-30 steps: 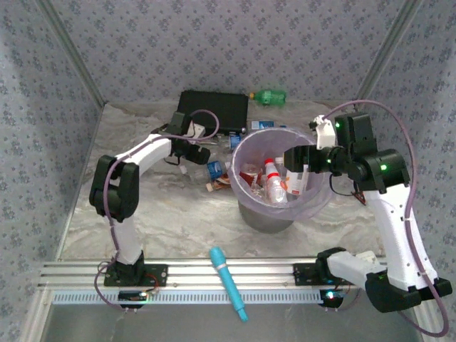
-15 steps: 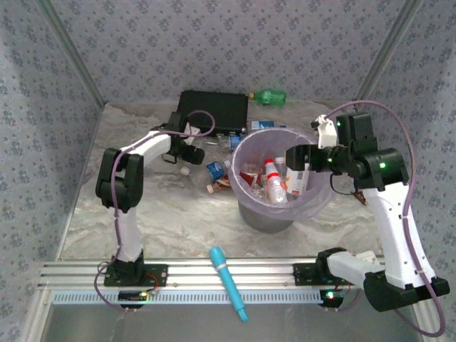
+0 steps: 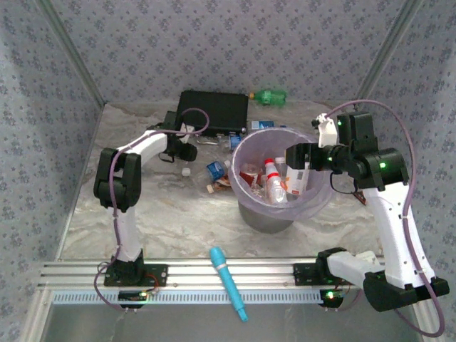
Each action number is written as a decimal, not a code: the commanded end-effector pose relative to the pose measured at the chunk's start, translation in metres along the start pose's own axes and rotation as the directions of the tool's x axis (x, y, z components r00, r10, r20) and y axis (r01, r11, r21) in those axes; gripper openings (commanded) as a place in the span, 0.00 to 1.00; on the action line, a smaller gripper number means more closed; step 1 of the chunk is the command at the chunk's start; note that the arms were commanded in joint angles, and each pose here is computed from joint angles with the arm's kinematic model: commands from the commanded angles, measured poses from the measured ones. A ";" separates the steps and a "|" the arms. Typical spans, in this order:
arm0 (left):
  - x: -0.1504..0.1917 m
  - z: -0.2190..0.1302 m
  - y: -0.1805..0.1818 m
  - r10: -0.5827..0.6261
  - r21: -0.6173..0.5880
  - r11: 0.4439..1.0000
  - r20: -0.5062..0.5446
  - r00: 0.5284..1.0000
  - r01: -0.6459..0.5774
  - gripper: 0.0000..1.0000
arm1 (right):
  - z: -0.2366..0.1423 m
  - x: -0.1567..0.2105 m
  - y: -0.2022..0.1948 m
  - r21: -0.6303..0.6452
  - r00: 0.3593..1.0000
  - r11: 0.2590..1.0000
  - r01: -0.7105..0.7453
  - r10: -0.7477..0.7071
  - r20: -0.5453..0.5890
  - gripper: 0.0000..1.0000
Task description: Put the plastic bottles in the bin
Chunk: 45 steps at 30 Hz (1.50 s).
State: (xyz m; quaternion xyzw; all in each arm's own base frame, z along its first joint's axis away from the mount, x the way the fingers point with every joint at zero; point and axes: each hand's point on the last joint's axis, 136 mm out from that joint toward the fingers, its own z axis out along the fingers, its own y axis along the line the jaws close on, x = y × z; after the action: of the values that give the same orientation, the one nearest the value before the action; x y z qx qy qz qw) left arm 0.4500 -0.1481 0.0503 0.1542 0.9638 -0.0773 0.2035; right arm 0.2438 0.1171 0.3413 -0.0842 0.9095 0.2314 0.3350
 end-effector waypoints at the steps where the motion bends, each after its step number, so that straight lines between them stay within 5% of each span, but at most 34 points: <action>1: 0.007 -0.012 0.004 -0.034 -0.012 0.999 -0.024 0.999 0.034 0.51 | -0.002 -0.002 0.002 -0.013 1.000 1.000 -0.014 0.015 0.011 0.81; 10: -0.020 -0.094 0.011 -0.095 -0.034 0.994 0.174 0.980 0.102 0.51 | -0.012 -0.042 0.036 -0.151 0.991 0.988 0.030 -0.010 0.130 0.81; 14: -0.035 -0.153 -0.030 -0.117 0.192 0.980 0.338 0.934 0.053 0.52 | -0.009 -0.063 0.072 -0.248 0.983 0.964 0.101 -0.057 0.176 0.81; 19: -0.040 -0.223 -0.091 -0.161 0.507 0.857 0.439 0.884 -0.096 0.52 | 0.002 -0.083 0.120 -0.351 0.973 0.917 0.188 -0.125 0.195 0.81; 24: -0.030 -0.264 -0.129 -0.193 0.648 0.732 0.495 0.847 -0.212 0.52 | 0.021 -0.097 0.159 -0.428 0.968 0.873 0.233 -0.166 0.188 0.82; 36: -0.006 -0.319 -0.179 -0.134 0.661 0.635 0.604 0.786 -0.400 0.51 | 0.104 -0.103 0.196 -0.525 0.982 0.832 0.178 -0.180 0.048 0.88; 45: -0.012 -0.326 -0.184 -0.131 0.638 0.643 0.637 0.759 -0.424 0.50 | 0.134 -0.091 0.205 -0.568 0.986 0.816 0.105 -0.158 -0.045 0.84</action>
State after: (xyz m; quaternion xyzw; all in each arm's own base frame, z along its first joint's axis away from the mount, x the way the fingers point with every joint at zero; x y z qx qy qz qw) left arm 0.2817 -0.2533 0.3404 0.2570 0.7239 -0.4924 0.4092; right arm 0.3334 0.3512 0.3672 -0.2435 0.8253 0.4330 0.2685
